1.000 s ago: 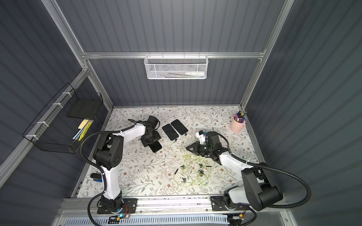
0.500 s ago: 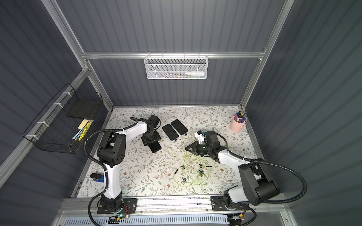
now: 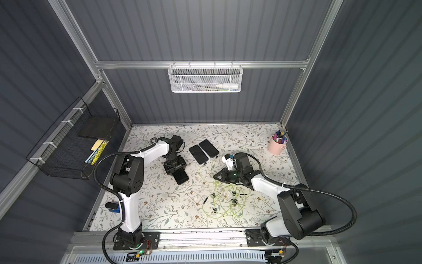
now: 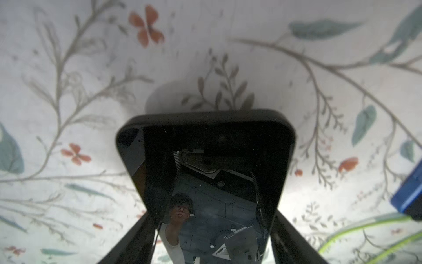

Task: Plug wired earphones into phones
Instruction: Pick up the phone at the center of the board, then insert the wired earphone into the phone.

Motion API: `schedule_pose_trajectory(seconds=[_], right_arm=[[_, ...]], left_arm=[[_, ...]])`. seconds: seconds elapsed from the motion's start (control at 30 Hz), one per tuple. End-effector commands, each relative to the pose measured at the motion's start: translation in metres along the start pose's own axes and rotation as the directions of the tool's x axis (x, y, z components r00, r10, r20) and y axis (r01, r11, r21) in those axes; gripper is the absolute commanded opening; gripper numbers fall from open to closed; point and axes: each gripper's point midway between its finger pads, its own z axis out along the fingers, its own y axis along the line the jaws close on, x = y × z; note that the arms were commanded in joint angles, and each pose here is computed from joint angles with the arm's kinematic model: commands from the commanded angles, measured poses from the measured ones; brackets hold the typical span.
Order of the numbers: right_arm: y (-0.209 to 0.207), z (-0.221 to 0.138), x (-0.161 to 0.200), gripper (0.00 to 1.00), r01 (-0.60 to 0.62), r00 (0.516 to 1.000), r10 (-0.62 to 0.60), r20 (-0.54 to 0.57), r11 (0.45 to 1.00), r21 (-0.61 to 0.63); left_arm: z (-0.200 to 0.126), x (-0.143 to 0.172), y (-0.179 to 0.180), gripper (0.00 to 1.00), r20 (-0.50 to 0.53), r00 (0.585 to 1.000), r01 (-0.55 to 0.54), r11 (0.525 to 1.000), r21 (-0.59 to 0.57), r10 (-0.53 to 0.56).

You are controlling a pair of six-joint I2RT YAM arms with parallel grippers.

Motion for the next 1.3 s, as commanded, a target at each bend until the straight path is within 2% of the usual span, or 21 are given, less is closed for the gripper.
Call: schedule_pose_trajectory(seconds=[0.0, 0.1, 0.23, 0.37, 0.53, 0.63, 0.7, 1.27], right_arm=[[0.029, 0.007, -0.01, 0.02, 0.131, 0.991, -0.13, 0.031, 0.99, -0.042], [0.043, 0.017, -0.008, 0.01, 0.195, 0.98, -0.194, 0.043, 0.981, -0.021], [0.049, 0.024, -0.012, 0.0, 0.234, 0.965, -0.233, 0.121, 0.972, 0.01], [0.06, 0.029, -0.02, 0.0, 0.281, 0.939, -0.288, 0.189, 0.958, 0.062], [0.071, 0.036, -0.029, 0.0, 0.332, 0.897, -0.356, 0.263, 0.934, 0.131], [0.072, 0.036, -0.031, 0.0, 0.334, 0.886, -0.366, 0.286, 0.93, 0.156], [0.071, 0.037, -0.03, 0.0, 0.332, 0.886, -0.365, 0.285, 0.93, 0.161], [0.074, 0.037, -0.032, 0.0, 0.333, 0.885, -0.366, 0.289, 0.929, 0.158]], left_arm=[[-0.061, 0.013, -0.019, 0.64, -0.022, 1.0, 0.015, 0.988, 0.156, -0.012], [-0.083, 0.013, -0.034, 0.59, -0.049, 0.996, 0.085, 0.954, 0.288, -0.075], [-0.103, 0.021, -0.061, 0.51, -0.138, 0.978, 0.205, 0.859, 0.47, -0.158], [-0.095, 0.036, -0.065, 0.36, -0.278, 0.935, 0.342, 0.777, 0.529, -0.222], [-0.092, 0.043, -0.066, 0.13, -0.35, 0.899, 0.424, 0.718, 0.552, -0.263], [-0.091, 0.043, -0.064, 0.03, -0.37, 0.887, 0.448, 0.705, 0.549, -0.276], [-0.088, 0.044, -0.064, 0.0, -0.387, 0.878, 0.464, 0.698, 0.546, -0.281], [-0.082, 0.045, -0.062, 0.0, -0.395, 0.874, 0.473, 0.688, 0.551, -0.284]])
